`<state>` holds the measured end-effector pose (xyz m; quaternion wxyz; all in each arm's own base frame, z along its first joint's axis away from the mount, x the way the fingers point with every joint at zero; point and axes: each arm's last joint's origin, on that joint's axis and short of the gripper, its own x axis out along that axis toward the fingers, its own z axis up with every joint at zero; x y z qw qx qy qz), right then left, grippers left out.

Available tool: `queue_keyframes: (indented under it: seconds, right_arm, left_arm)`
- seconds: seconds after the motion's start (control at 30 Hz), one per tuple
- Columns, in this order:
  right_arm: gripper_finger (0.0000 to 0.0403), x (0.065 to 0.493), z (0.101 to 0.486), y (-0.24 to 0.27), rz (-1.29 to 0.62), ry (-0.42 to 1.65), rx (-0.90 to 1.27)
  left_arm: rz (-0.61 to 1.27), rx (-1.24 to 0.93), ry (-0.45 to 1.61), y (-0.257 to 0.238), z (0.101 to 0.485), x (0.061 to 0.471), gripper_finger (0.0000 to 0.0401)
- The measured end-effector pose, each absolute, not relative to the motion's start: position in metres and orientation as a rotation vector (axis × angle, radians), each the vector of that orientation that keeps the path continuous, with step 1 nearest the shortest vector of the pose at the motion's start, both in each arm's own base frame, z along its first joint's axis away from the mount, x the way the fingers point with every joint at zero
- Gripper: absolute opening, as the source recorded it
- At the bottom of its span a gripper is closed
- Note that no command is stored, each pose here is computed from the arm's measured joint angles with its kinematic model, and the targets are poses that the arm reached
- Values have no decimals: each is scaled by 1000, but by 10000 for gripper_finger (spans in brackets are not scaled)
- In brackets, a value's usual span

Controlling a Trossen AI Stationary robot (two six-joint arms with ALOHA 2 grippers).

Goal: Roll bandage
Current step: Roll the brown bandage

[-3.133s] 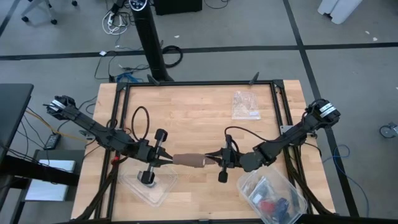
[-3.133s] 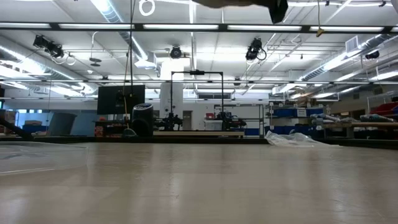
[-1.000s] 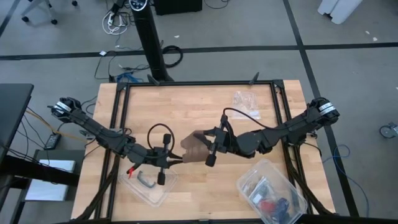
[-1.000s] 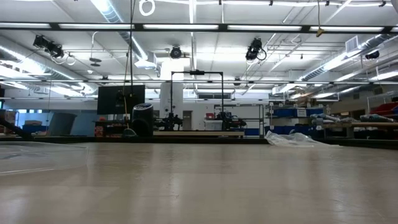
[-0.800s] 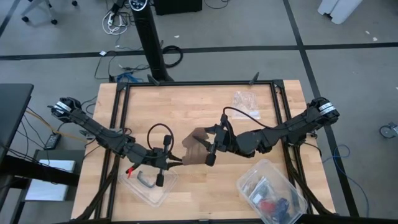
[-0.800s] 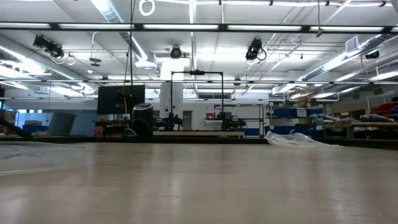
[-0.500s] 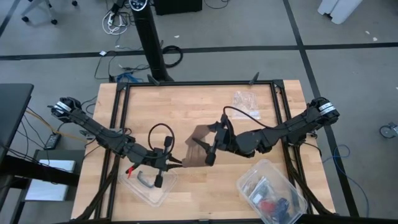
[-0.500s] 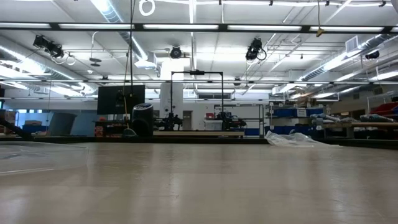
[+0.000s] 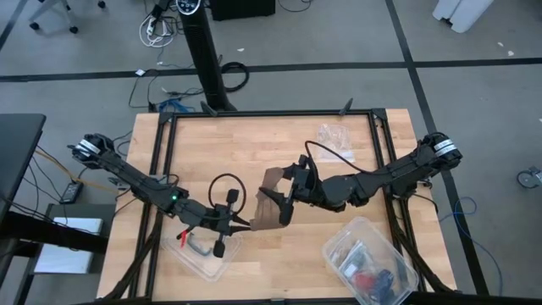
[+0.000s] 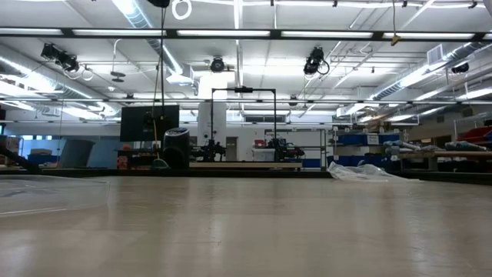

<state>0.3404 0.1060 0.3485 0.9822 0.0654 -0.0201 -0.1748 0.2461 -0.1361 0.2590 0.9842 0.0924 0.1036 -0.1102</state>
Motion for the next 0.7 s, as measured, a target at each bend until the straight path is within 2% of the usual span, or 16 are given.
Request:
queue_keyframes:
  seconds: [0.3, 0.53, 0.7]
  right_arm:
    - [259, 349, 334, 74, -409, 81, 163]
    - [254, 353, 340, 69, -220, 41, 260]
    - [258, 346, 348, 71, -159, 40, 274]
  left_arm:
    - [-256, 160, 198, -138, 259, 247, 1]
    - [-279, 158, 219, -138, 257, 247, 1]
    - [-281, 148, 226, -139, 256, 246, 1]
